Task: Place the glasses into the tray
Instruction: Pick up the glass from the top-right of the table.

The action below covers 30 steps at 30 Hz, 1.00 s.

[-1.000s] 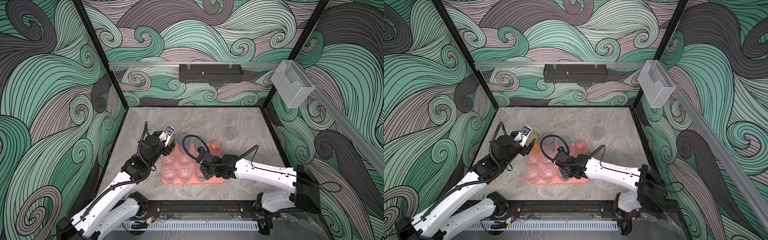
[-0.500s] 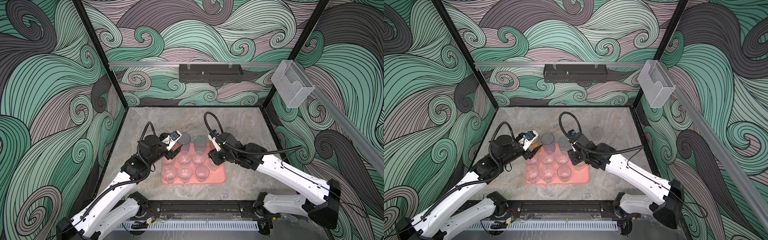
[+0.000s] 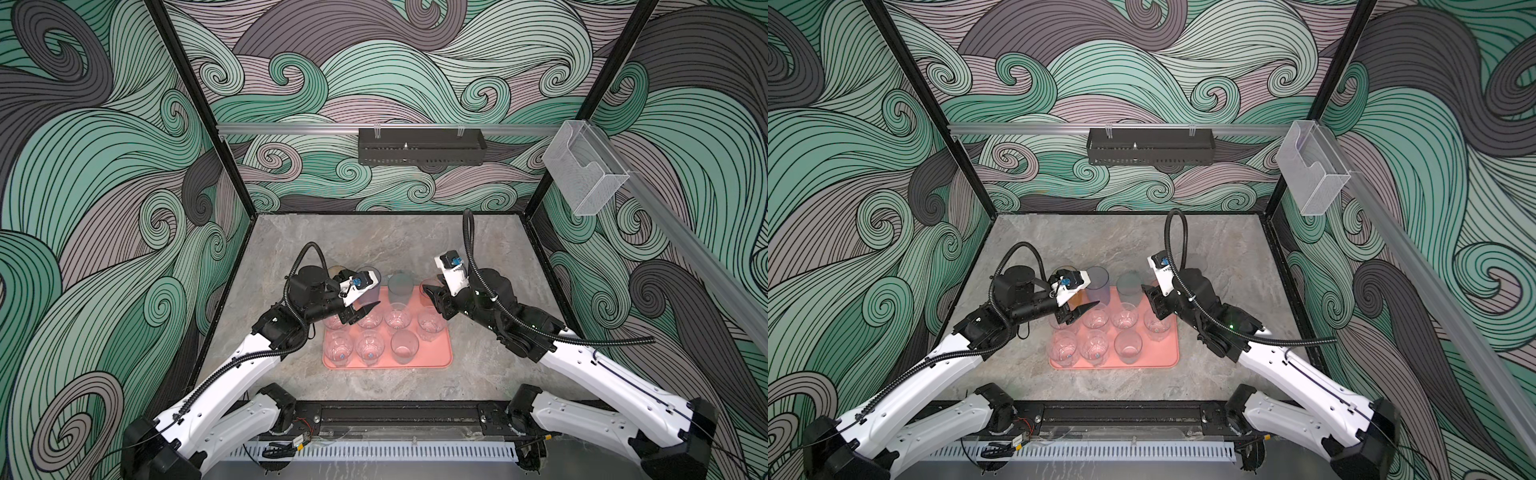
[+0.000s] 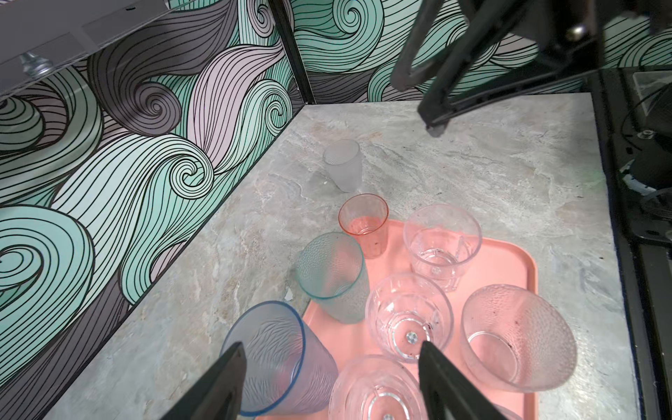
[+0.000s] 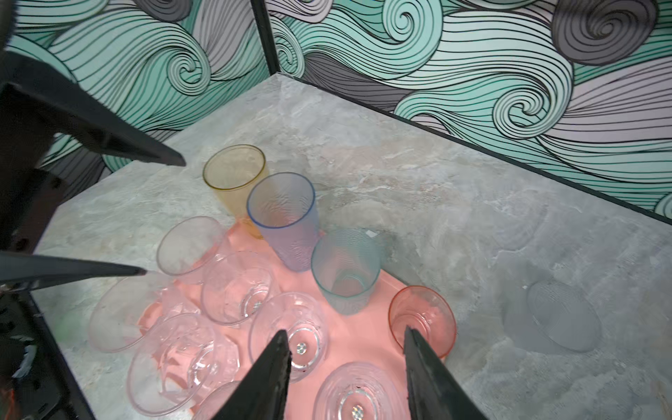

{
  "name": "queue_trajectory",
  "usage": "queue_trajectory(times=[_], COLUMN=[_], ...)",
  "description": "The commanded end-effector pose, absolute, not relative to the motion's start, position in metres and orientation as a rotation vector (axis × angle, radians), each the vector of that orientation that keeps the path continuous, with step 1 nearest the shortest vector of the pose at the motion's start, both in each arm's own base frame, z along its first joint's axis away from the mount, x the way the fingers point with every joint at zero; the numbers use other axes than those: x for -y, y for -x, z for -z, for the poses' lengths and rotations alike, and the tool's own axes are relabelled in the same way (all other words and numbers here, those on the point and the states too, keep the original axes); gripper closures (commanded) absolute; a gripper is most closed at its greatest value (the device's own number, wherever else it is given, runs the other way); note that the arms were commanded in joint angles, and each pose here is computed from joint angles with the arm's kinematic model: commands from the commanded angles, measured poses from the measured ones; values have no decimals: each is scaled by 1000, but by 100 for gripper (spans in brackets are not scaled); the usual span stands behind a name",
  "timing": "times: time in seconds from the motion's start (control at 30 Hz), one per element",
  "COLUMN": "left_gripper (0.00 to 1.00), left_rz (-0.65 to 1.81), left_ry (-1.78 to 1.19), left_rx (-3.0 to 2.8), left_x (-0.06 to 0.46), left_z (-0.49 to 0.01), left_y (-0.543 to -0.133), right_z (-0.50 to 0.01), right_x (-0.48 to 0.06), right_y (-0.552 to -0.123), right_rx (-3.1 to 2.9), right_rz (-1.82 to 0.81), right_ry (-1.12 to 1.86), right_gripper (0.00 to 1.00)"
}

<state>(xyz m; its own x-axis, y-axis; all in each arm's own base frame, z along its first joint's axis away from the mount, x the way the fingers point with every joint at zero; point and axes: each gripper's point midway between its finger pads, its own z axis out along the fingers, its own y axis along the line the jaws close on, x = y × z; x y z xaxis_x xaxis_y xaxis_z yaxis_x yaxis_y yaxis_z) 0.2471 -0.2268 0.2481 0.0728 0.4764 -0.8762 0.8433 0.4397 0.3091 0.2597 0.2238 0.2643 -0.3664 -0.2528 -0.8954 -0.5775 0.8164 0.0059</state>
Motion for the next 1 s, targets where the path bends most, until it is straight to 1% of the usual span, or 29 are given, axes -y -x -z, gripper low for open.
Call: queue_trajectory(times=[0.0,0.2,0.33,0.5,0.63,0.77,0.97], left_gripper=[24,24,24,24,24,24,24], left_rz=[446,582,661,640,640,603,480], left_ry=[-1218,-1318,-1343,-1356,-1354,-1338,-1279], left_rx=[-1446,-1353,-1334,-1354,-1352,-1388,-1496], left_x=[242,263,274,280,285,287,284], left_z=[-279,-289,-293,-289,-289,-287,-279], left_y=[-246,-233,-232,-246,-254,-267,-301], right_z=[-272,-262,-249,-231,-226,-223,-221], right_x=[-205,-173,-158,-133,-116,-103,-88], right_y=[-279,-304,-315,-328,-338,-345,-352], right_rx=[-1971,-2078,-2137,-2247,-2304,-2335,-2379], right_rz=[-337,-380,-388,-398,-389,-436,-437], right_ry=[507,275,174,-15,-141,-261,-341], right_gripper=[49,50,50,51,51,52,52])
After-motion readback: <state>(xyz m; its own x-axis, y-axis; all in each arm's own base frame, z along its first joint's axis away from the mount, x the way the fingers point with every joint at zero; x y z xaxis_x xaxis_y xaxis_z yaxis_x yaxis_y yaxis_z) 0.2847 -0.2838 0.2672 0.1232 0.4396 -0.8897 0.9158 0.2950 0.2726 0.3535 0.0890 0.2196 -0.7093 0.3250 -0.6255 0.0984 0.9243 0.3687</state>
